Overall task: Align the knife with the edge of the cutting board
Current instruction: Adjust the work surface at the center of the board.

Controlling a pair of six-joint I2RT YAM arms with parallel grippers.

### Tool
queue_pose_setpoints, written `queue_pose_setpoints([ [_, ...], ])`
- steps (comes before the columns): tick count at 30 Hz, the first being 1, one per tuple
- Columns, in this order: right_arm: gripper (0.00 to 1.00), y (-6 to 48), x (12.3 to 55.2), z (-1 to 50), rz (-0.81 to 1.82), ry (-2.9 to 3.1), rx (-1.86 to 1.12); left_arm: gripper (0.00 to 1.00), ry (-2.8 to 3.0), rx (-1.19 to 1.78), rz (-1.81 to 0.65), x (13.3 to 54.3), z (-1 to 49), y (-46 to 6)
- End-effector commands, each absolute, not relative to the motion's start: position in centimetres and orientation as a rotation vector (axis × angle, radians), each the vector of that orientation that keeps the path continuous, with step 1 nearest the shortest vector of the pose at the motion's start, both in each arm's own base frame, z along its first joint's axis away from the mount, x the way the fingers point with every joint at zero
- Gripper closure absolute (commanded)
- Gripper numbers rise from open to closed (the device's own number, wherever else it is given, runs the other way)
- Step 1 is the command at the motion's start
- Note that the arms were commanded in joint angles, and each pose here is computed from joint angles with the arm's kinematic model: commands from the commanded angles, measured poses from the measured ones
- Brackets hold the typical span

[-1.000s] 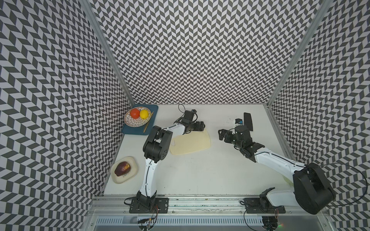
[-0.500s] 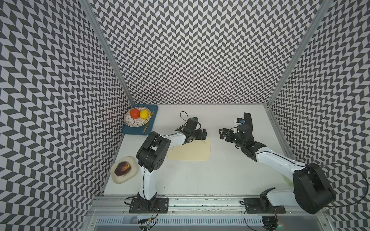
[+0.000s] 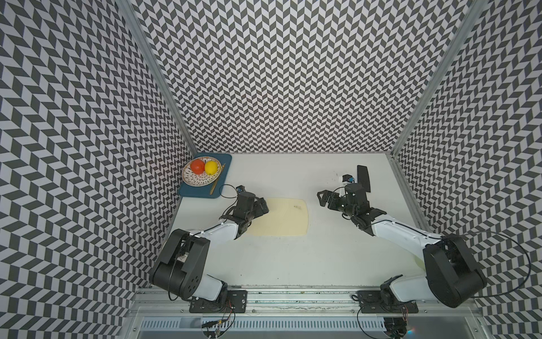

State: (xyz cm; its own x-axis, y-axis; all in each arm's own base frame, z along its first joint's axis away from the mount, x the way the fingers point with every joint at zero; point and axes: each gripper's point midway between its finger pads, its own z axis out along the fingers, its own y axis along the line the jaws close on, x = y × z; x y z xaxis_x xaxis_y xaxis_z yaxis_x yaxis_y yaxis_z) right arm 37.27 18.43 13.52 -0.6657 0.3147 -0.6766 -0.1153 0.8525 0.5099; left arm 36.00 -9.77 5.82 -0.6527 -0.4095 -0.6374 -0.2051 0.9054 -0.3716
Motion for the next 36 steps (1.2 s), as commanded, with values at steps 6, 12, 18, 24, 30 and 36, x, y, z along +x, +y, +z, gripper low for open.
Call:
queue_pose_setpoints([
  [6, 0.0, 19.6, 37.2, 13.2, 0.716, 2.21, 0.1, 0.0, 2.295, -0.412, -0.448, 36.8, 5.0, -10.7],
  [12, 0.0, 19.4, 35.4, 11.5, 0.712, 2.263, 0.093, 0.0, 2.338, -0.384, -0.574, 36.1, 3.6, -12.5],
  [18, 0.0, 18.4, 32.9, 9.4, 0.709, 2.328, 0.112, 0.0, 2.351, -0.361, -0.634, 35.2, 3.6, -15.5],
  [24, 0.03, 18.9, 30.0, 5.4, 0.786, 2.429, 0.097, 0.0, 2.334, -0.37, -0.674, 34.6, 4.2, -16.8],
  [30, 0.05, 19.8, 30.6, 3.5, 0.8, 2.486, 0.072, 0.0, 2.357, -0.327, -0.704, 33.9, 3.7, -18.7],
  [36, 0.05, 20.2, 31.6, 3.8, 0.794, 2.481, 0.067, 0.0, 2.372, -0.311, -0.735, 33.3, 2.9, -19.9],
])
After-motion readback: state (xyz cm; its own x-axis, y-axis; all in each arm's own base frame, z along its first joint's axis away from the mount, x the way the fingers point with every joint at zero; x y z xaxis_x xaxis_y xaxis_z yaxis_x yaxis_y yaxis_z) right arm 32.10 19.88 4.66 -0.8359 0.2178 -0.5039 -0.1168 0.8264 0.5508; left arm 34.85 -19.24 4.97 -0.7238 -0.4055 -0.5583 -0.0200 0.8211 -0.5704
